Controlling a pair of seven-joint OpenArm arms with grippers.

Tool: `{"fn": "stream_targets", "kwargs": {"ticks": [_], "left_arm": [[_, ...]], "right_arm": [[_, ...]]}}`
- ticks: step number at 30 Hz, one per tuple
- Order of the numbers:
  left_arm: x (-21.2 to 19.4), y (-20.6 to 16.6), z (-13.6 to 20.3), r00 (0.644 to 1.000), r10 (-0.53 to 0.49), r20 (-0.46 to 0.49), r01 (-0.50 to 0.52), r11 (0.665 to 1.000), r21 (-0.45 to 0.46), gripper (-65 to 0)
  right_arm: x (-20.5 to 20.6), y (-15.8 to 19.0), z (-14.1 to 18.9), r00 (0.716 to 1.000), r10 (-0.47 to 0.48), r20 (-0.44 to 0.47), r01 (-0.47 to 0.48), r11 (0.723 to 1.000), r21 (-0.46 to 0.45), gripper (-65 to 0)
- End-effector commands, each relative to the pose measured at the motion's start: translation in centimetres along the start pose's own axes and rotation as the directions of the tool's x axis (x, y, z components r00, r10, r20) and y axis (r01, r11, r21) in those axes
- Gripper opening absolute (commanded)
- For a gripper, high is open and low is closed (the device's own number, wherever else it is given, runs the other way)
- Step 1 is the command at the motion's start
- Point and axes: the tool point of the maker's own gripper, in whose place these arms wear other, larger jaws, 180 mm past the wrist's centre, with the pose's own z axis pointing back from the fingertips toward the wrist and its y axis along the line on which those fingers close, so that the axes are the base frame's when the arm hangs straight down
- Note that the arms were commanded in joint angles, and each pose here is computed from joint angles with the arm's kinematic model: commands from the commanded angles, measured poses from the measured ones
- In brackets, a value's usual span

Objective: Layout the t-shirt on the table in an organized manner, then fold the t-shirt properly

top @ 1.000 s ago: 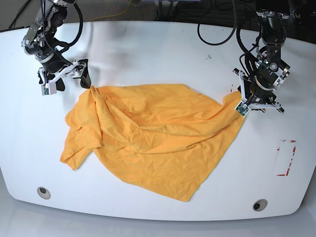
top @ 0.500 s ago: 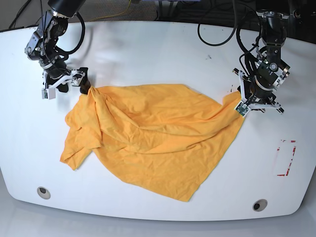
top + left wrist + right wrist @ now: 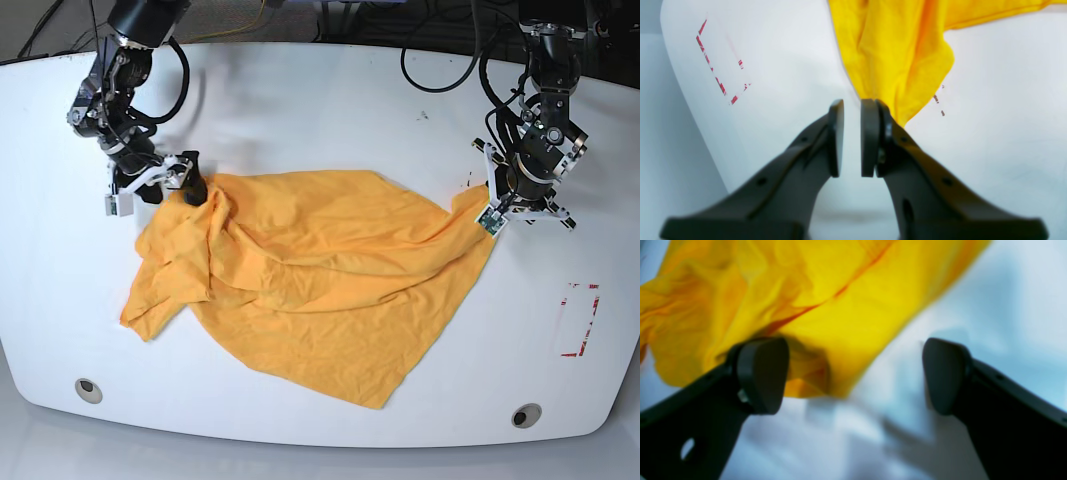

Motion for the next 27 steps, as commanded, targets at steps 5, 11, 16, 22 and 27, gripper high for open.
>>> {"fn": "stream_targets", "kwargs": {"ticks": [5,11,16,22,27], "left_arm": [[0.7,1.1,0.4,1.000,-0.011,0.024,0.010,0.999,0.031,-57.7],[0.8,1.1,0.4,1.000,-0.011,0.025,0.010,0.999,0.032,-57.7],[0.8,1.1,0.4,1.000,-0.011,0.025,0.010,0.999,0.032,-57.7],[1.1,1.6,0.3,0.999,-0.010,0.032,0.009,0.999,0.043,-57.7],[1.3,1.8,0.4,0.999,-0.011,0.035,0.010,0.999,0.047,-57.7]], "right_arm": [[-0.2,1.5,-0.7,1.000,0.022,-0.017,-0.022,0.999,0.037,-5.0],[-0.2,1.6,-0.8,1.000,0.022,-0.016,-0.022,0.999,0.038,-17.5],[-0.2,1.5,-0.8,1.000,0.024,-0.017,-0.024,0.999,0.036,-42.6],[0.0,1.6,-0.5,0.999,0.038,-0.016,-0.037,0.999,0.033,-65.0],[0.1,1.4,0.5,0.996,0.082,-0.046,-0.081,0.996,0.020,-62.1]]}}
